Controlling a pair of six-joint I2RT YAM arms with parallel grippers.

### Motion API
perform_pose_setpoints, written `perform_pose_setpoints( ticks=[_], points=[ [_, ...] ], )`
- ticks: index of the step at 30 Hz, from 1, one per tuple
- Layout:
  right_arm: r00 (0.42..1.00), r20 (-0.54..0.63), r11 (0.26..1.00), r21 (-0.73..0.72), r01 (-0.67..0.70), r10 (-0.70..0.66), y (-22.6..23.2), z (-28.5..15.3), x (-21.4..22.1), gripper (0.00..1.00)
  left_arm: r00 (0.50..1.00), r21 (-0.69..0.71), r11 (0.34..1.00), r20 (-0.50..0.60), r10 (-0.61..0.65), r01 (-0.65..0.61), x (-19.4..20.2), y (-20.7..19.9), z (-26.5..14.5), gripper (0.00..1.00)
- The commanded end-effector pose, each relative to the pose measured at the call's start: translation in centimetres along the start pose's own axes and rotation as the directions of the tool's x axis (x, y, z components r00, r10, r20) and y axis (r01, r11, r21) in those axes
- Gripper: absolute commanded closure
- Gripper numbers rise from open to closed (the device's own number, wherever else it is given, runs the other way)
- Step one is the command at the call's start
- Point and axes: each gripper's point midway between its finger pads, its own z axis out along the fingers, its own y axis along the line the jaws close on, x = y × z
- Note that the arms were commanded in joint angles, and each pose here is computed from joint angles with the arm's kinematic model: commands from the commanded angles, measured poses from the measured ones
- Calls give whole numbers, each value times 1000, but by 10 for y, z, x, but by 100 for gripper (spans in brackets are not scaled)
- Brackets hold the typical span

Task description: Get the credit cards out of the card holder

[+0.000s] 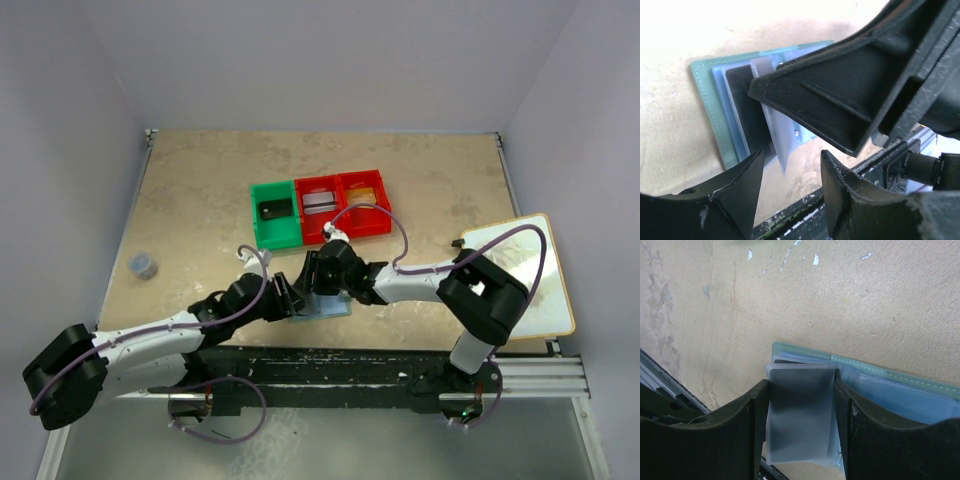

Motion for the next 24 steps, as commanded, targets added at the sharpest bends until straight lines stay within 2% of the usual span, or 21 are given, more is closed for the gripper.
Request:
perform_pose_setpoints(
  ticks=[1,8,17,24],
  points=[
    [996,-91,996,89,10,-2,-29,0,30,45,995,41,999,98,-16,12,-22,-19,5,54],
    [996,-87,996,89,10,-2,-29,0,29,45,995,56,998,99,-18,13,-22,-21,10,55],
    [997,-79,997,78,15,-9,-24,-2,25,44,998,96,995,59,-26,21,-13,-28,16,65],
    [1000,-24,999,47,4,-3,-8,-17,4,33,999,133,990,18,38,-40,-12,-49,25,67]
  ],
)
